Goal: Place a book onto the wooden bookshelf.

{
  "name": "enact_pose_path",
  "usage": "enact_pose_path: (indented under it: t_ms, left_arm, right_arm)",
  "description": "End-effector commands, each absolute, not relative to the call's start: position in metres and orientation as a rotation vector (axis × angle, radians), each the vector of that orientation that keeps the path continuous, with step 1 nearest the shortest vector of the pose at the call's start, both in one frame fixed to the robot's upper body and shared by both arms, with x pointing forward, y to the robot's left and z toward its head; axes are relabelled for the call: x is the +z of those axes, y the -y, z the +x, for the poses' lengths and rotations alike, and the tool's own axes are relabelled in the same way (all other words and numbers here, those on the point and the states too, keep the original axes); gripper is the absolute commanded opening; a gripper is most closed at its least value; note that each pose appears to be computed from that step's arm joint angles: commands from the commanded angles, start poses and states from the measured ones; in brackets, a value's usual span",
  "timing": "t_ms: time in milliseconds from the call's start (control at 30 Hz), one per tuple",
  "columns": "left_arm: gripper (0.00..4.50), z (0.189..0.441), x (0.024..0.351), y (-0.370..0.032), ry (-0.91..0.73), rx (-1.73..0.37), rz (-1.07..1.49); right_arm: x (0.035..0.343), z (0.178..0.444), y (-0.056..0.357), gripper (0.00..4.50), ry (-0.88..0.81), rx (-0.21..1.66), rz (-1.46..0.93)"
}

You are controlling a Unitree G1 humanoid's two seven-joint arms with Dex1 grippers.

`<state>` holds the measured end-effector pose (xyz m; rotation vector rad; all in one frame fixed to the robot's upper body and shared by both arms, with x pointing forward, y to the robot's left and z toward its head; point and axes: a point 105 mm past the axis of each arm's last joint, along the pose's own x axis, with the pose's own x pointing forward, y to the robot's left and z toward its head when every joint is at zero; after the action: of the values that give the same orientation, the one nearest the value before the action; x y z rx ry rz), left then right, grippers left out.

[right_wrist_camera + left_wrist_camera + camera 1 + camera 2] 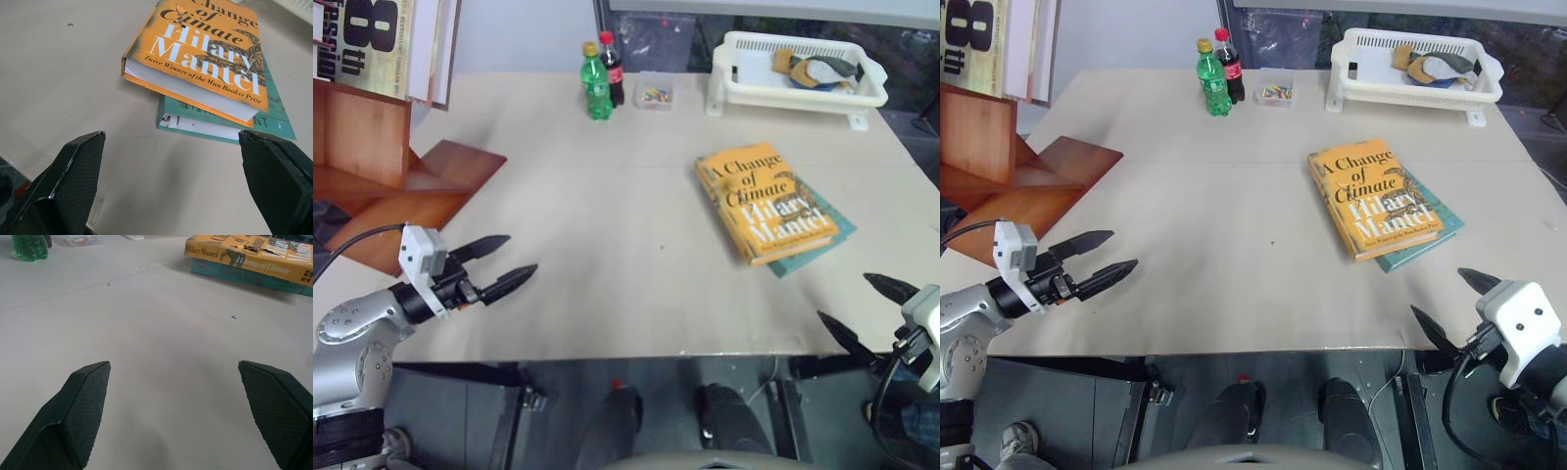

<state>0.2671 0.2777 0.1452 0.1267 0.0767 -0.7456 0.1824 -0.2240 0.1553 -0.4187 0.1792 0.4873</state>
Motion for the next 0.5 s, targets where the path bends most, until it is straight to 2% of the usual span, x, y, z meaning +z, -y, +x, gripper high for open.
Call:
enact_pose_path:
  t_ms: [33,300,367,433,500]
  left_arm:
    - [4.48,0.270,0.158,-0.273,-0.046,-0.769,0.155]
    - [4.48,0.277,0.161,-0.233,-0.061,-0.845,0.089]
    - [4.48,0.276,0.159,-0.215,-0.150,-0.881,-0.033]
    - [4.48,0.280,0.155,-0.180,-0.332,-0.977,-0.254]
    - [4.48,0.288,0.159,-0.148,-0.378,-1.049,-0.401]
  right_arm:
    - [0.161,0.182,0.225,4.50,-0.164,0.490,-0.440]
    - [0.161,0.192,0.211,4.50,-0.129,0.524,-0.427]
    - [0.162,0.195,0.203,4.50,-0.109,0.551,-0.435]
    - [0.170,0.195,0.182,4.50,-0.037,0.643,-0.467]
    - [0.177,0.195,0.166,4.50,0.018,0.709,-0.463]
